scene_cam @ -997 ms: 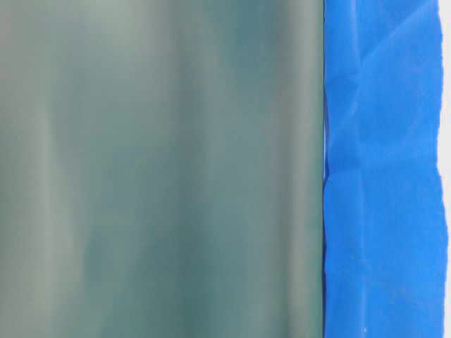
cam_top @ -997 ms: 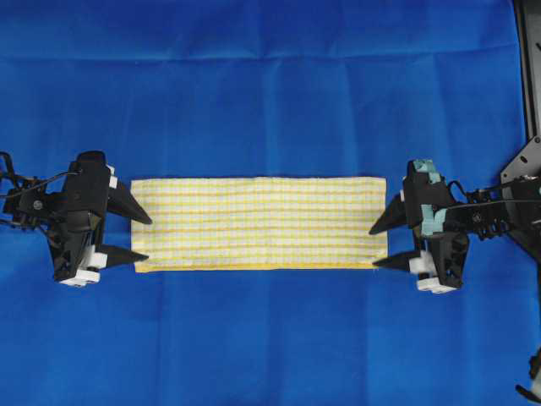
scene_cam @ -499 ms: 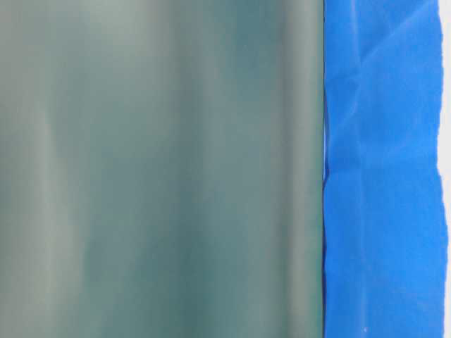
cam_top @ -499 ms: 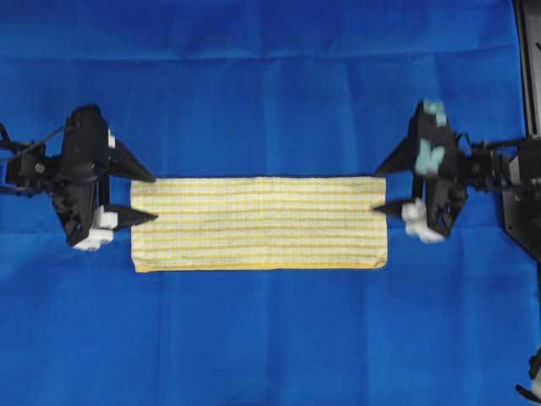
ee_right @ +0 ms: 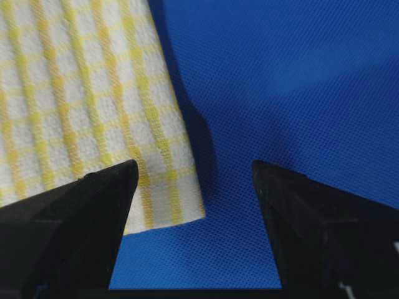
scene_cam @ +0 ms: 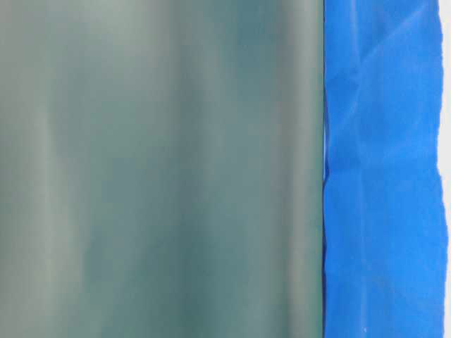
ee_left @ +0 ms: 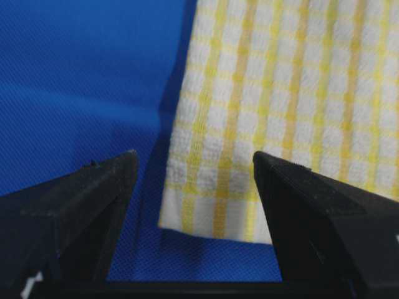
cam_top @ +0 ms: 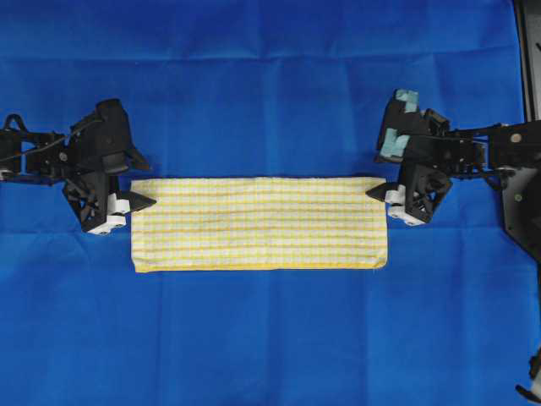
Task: Fold the yellow towel.
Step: 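Grasp the folded strip's left and right ends with both grippers, then lift the strip and rotate it, right gripper moving to the far side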
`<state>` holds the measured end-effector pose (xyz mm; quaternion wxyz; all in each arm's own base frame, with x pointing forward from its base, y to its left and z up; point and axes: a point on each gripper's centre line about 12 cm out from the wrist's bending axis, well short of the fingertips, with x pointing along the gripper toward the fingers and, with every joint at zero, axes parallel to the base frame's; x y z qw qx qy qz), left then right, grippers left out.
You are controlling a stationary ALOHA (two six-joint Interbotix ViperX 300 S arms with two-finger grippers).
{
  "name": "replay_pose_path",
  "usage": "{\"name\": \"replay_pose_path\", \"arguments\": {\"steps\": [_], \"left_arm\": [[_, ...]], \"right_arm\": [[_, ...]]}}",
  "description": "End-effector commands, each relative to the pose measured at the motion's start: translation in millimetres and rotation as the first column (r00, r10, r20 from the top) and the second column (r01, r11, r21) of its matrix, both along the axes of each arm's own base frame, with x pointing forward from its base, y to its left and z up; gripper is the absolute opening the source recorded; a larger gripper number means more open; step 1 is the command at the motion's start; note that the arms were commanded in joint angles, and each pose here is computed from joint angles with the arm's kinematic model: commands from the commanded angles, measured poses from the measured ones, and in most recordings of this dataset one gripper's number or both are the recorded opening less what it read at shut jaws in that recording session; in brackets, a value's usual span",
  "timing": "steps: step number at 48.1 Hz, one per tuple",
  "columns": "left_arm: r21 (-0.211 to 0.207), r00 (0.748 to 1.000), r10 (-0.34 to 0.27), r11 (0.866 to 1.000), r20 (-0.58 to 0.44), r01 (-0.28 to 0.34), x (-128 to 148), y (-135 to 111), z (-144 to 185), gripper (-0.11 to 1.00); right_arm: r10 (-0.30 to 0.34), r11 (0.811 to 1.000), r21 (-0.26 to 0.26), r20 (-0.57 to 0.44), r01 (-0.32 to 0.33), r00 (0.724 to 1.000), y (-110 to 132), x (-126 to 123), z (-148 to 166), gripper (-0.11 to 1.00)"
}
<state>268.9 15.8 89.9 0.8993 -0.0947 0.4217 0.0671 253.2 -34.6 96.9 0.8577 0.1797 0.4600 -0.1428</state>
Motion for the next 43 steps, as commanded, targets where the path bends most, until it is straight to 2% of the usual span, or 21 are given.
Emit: {"name": "replay_pose_path", "arguments": {"steps": [1,7,11,14,20,23,35,43], "left_arm": [[0.002,1.0,0.0,1.0,0.017,0.0,7,1,4,0.67],[-0.001,1.0,0.001,1.0,0.002,-0.001,6,1,2,0.64],[0.0,1.0,-0.003,1.0,-0.02,0.003,4,0,1,0.57],[-0.001,0.999,-0.008,1.0,-0.047,0.008,2,-1,-1,0.45],[-0.007,0.996,-0.014,1.0,-0.092,0.014,-1,-3,-3,0.16],[-0.007,0.995,-0.014,1.0,-0.095,0.014,-1,-3,-4,0.05],[-0.009,0.996,-0.011,1.0,-0.084,0.01,5,-2,4,0.04],[-0.012,0.997,-0.013,1.0,-0.076,0.012,12,-2,26,0.04]], "right_arm": [[-0.003,1.0,0.0,0.009,0.003,1.0,-1,6,2,0.74],[0.0,1.0,-0.001,0.009,0.0,1.0,-1,7,2,0.73],[0.007,1.0,-0.004,0.009,-0.007,1.0,0,7,2,0.66],[0.031,0.999,-0.009,0.008,-0.031,0.999,4,7,2,0.54],[0.076,0.997,-0.015,0.021,-0.076,0.997,14,9,3,0.17],[0.083,0.996,-0.016,0.027,-0.083,0.996,16,10,3,0.04],[0.078,0.997,-0.016,0.043,-0.077,0.996,15,12,7,0.04],[0.069,0.997,-0.025,0.077,-0.067,0.995,13,12,29,0.04]]}}
